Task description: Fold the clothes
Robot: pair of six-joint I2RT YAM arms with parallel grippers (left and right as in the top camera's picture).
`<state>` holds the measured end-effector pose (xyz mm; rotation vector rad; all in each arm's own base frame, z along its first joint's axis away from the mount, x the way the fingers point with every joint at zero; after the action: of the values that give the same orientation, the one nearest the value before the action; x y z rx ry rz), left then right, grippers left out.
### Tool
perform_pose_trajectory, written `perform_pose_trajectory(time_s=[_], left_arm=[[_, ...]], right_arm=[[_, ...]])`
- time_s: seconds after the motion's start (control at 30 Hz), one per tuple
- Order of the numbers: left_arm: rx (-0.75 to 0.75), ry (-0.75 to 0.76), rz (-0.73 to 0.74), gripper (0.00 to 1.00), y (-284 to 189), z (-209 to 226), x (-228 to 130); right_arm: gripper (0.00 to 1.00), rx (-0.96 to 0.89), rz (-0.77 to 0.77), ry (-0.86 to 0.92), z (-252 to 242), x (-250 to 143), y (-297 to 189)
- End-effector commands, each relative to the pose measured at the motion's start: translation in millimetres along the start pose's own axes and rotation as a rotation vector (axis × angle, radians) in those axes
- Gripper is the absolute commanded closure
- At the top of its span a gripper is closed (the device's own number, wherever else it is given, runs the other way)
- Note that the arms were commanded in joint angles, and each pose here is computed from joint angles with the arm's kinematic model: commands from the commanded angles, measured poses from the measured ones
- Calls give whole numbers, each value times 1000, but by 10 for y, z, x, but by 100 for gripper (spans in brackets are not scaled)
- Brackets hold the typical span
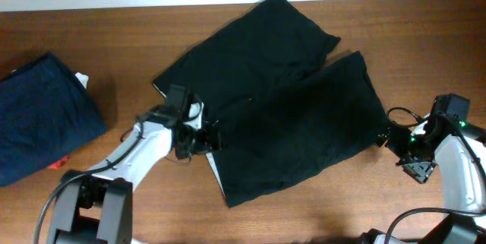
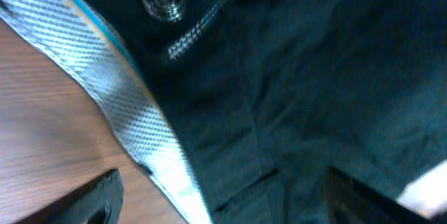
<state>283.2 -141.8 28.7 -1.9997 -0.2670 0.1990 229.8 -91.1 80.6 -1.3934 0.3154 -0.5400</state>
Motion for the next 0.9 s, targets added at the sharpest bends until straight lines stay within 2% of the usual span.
perform_pose_trajectory(time_s=[0.0, 0.07, 0.1, 0.17, 0.2, 0.23, 0.33, 0.5, 0.53, 0.57, 0.6, 0.67, 0.73, 0.8, 0.87], left_arm=[[50, -86, -30, 11, 182, 184, -83], [32, -72, -63, 21, 225, 184, -41], [12, -61, -86, 33, 238, 157, 3], [-12, -50, -118, 72, 233, 102, 78], [-24, -43, -133, 88, 227, 72, 115], [-31, -38, -145, 99, 222, 55, 144], [7, -76, -221, 99, 137, 197, 352], [-16, -174, -398, 99, -370, 476, 1061], [-24, -193, -418, 89, -454, 512, 1147], [-52, -209, -413, 50, -517, 521, 1187], [-85, -225, -371, 1, -527, 509, 1139], [-105, -265, -254, 1, -463, 521, 910], [-40, -330, -111, 1, -389, 642, 555], [22, -358, -15, 1, -375, 741, 299], [60, -380, 21, 1, -425, 787, 162]], right_arm=[[1, 1, 4, 14, -12, 2, 0], [1, 1, 4, 14, -12, 2, 0], [1, 1, 4, 14, -12, 1, 0], [1, 0, 4, 14, -13, 1, 0], [1, 0, 4, 14, -13, 1, 0], [1, 0, 4, 14, -13, 2, 0], [1, -11, 3, 14, -30, 4, 0], [1, 17, 13, 14, 15, -18, 0], [1, 33, 21, 12, 40, -36, 1], [1, 38, 30, 13, 48, -61, 6], [1, 42, 38, 7, 53, -82, 13], [1, 51, 58, 3, 61, -138, 40], [1, 67, 76, -4, 76, -199, 77], [1, 70, 91, -8, 74, -248, 107], [1, 70, 91, -8, 74, -249, 108]])
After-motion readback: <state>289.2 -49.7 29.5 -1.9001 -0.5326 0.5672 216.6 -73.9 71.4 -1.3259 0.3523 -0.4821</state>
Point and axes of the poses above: each gripper's point midway between its finger pads, its own y axis out along the fingers, its own z axis along the line the jaws close on, x = y × z, the point moved 1 cm from there along -y, back along the fingers, and after that the axes turned 13 degrees about -y, right-handed, at the moved point
